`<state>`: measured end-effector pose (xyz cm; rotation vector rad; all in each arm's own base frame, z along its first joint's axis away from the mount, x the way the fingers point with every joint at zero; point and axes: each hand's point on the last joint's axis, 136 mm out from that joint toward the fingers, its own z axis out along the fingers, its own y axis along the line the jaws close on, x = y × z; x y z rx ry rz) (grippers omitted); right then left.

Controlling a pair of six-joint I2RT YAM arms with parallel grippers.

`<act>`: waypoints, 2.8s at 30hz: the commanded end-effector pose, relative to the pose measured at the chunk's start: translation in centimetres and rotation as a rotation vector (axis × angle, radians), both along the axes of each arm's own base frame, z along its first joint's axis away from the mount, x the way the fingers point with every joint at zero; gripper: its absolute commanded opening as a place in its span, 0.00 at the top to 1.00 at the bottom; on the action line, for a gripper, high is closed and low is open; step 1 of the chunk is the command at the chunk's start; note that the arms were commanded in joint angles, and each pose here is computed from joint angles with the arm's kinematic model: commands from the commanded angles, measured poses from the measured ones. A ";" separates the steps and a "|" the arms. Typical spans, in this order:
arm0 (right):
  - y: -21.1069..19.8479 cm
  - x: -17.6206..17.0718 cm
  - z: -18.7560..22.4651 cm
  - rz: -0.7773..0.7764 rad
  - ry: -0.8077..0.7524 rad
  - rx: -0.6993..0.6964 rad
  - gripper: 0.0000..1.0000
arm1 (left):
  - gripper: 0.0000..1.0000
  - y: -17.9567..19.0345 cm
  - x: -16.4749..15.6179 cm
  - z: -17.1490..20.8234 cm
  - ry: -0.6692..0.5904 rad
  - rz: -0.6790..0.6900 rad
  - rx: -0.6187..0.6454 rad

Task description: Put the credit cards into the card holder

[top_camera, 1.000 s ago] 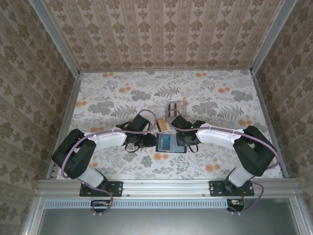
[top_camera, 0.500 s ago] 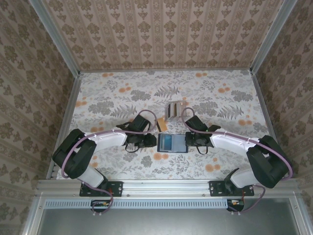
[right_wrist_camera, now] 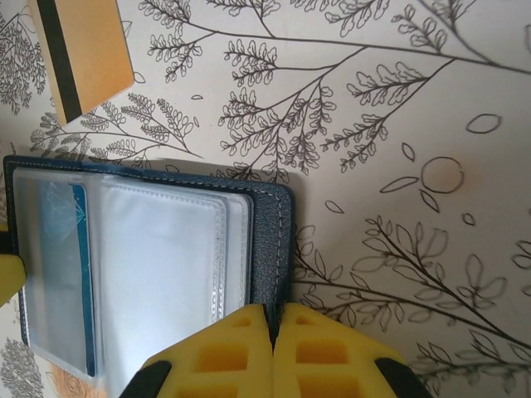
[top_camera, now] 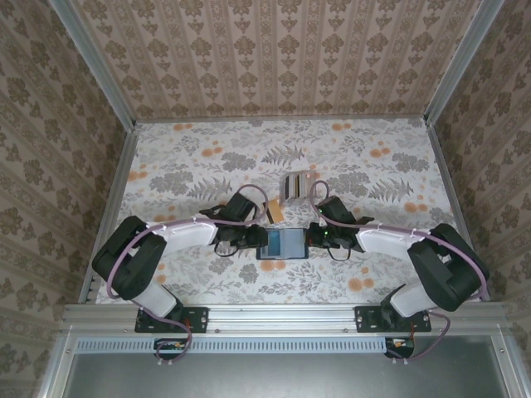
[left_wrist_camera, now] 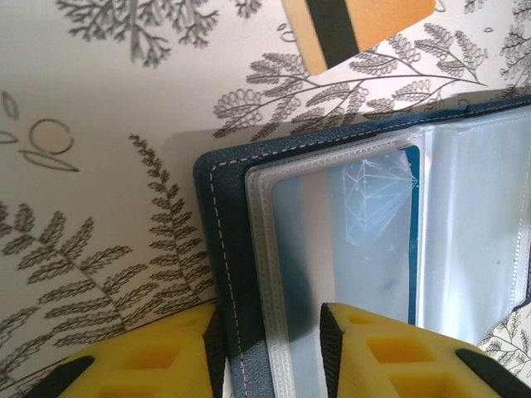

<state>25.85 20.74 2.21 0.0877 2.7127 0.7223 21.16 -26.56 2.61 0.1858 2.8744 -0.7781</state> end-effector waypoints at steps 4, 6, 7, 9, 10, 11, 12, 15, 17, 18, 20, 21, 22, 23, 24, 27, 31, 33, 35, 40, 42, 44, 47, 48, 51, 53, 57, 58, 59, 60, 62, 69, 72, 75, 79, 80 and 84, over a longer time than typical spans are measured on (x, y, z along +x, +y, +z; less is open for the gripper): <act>3.6 0.0 0.7 0.055 0.022 0.184 1.00 | 0.66 -2.9 -0.1 4.9 -0.046 -0.029 -0.181; 3.8 0.2 0.8 0.048 0.019 0.196 1.00 | 0.66 -3.4 -0.2 6.1 -0.067 -0.027 -0.196; 4.0 0.2 0.8 0.050 0.023 0.208 1.00 | 0.66 -4.2 -0.5 6.9 -0.079 -0.042 -0.219; 4.5 0.1 1.2 0.058 0.021 0.244 1.00 | 0.66 -5.5 -0.9 8.1 -0.091 -0.072 -0.247; 4.4 0.1 1.2 0.050 0.021 0.245 1.00 | 0.65 -6.0 -1.0 8.4 -0.096 -0.086 -0.249; 4.2 0.2 1.2 0.040 0.020 0.239 1.00 | 0.65 -6.3 -1.0 8.5 -0.101 -0.093 -0.245; 3.8 0.3 1.1 0.025 0.022 0.226 1.00 | 0.65 -6.6 -0.9 8.5 -0.105 -0.098 -0.239; 2.8 0.5 1.3 -0.004 0.014 0.220 1.00 | 0.65 -7.3 -0.8 7.2 -0.092 -0.105 -0.216; 2.3 0.4 1.4 -0.010 0.011 0.223 1.00 | 0.65 -7.9 -0.8 6.0 -0.077 -0.126 -0.198; 1.9 0.4 1.4 -0.016 0.014 0.218 0.99 | 0.65 -8.1 -0.8 5.2 -0.067 -0.136 -0.178; 1.3 0.2 1.3 -0.031 0.019 0.217 0.97 | 0.65 -8.3 -0.9 4.0 -0.048 -0.155 -0.141; 1.1 0.1 1.5 -0.031 0.016 0.224 0.96 | 0.65 -8.3 -0.9 3.5 -0.044 -0.160 -0.124; 0.9 -0.1 1.7 -0.025 0.010 0.225 0.94 | 0.65 -8.4 -0.9 3.1 -0.041 -0.164 -0.119; 0.7 -0.2 1.7 -0.023 0.006 0.218 0.93 | 0.65 -8.5 -0.9 2.8 -0.036 -0.168 -0.117; 0.5 -0.4 1.9 -0.019 -0.001 0.214 0.91 | 0.65 -8.6 -1.0 2.7 -0.030 -0.170 -0.116; 0.0 -0.6 2.4 -0.021 -0.014 0.214 0.83 | 0.65 -8.6 -1.0 2.8 -0.033 -0.171 -0.115; -0.4 -0.4 2.8 -0.023 -0.028 0.207 0.80 | 0.64 -8.4 -0.9 2.7 -0.041 -0.167 -0.107; -0.5 -0.2 3.0 -0.028 -0.027 0.219 0.78 | 0.64 -8.3 -1.0 2.6 -0.034 -0.165 -0.101; -0.3 0.0 3.3 -0.024 -0.033 0.228 0.78 | 0.64 -8.4 -1.1 2.4 -0.030 -0.163 -0.107; 0.0 -0.1 3.1 -0.006 -0.021 0.236 0.93 | 0.64 -8.3 -1.2 2.1 -0.017 -0.156 -0.106; 0.2 -0.2 3.0 -0.001 -0.016 0.241 0.97 | 0.64 -8.3 -1.1 2.0 -0.020 -0.150 -0.111; 0.1 -0.1 2.9 -0.003 -0.016 0.237 0.99 | 0.64 -8.3 -1.1 2.1 -0.023 -0.153 -0.107; 0.2 -0.2 3.2 -0.007 -0.016 0.248 1.00 | 0.62 -8.5 -1.1 2.5 -0.022 -0.152 -0.115; 0.1 -0.1 3.2 -0.012 -0.015 0.247 1.00 | 0.62 -8.5 -1.1 2.6 -0.025 -0.148 -0.127; -0.2 -0.2 3.0 -0.036 -0.006 0.237 1.00 | 0.61 -8.5 -0.9 2.9 -0.026 -0.136 -0.140; -0.1 -0.2 3.1 -0.045 0.003 0.253 1.00 | 0.60 -8.2 -1.0 3.3 -0.034 -0.120 -0.121; 0.0 -0.2 3.4 -0.049 0.000 0.267 1.00 | 0.62 -7.7 -1.3 3.8 -0.072 -0.127 -0.051; 0.0 -0.1 3.5 -0.052 0.000 0.267 1.00 | 0.64 -7.3 -1.4 3.8 -0.074 -0.120 -0.035; 0.1 -0.1 3.6 -0.051 -0.001 0.268 1.00 | 0.66 -6.9 -1.3 3.9 -0.080 -0.111 -0.018; 0.1 0.0 3.8 -0.048 -0.003 0.271 1.00 | 0.67 -6.5 -1.3 3.9 -0.090 -0.106 -0.004; 0.2 0.0 4.1 -0.041 -0.007 0.272 1.00 | 0.71 -6.1 -1.3 3.9 -0.107 -0.108 0.010; 1.0 0.1 5.1 -0.019 -0.018 0.293 1.00 | 0.82 -6.9 -1.9 1.6 -0.051 -0.148 0.009; 1.2 0.1 5.1 -0.019 -0.013 0.293 1.00 | 0.80 -7.5 -1.9 1.2 -0.046 -0.153 0.003; 1.7 0.0 5.2 -0.004 -0.010 0.290 1.00 | 0.75 -7.7 -1.7 0.9 -0.051 -0.152 -0.006; 2.6 0.1 4.9 0.007 0.002 0.279 1.00 | 0.77 -7.8 -1.9 0.5 -0.023 -0.153 -0.021; 2.9 0.1 4.7 0.012 0.006 0.275 1.00 | 0.80 -7.8 -2.0 0.4 -0.021 -0.148 -0.027; 3.6 0.4 3.2 0.022 0.026 0.225 1.00 | 1.00 -7.3 -2.0 0.1 0.001 -0.122 -0.054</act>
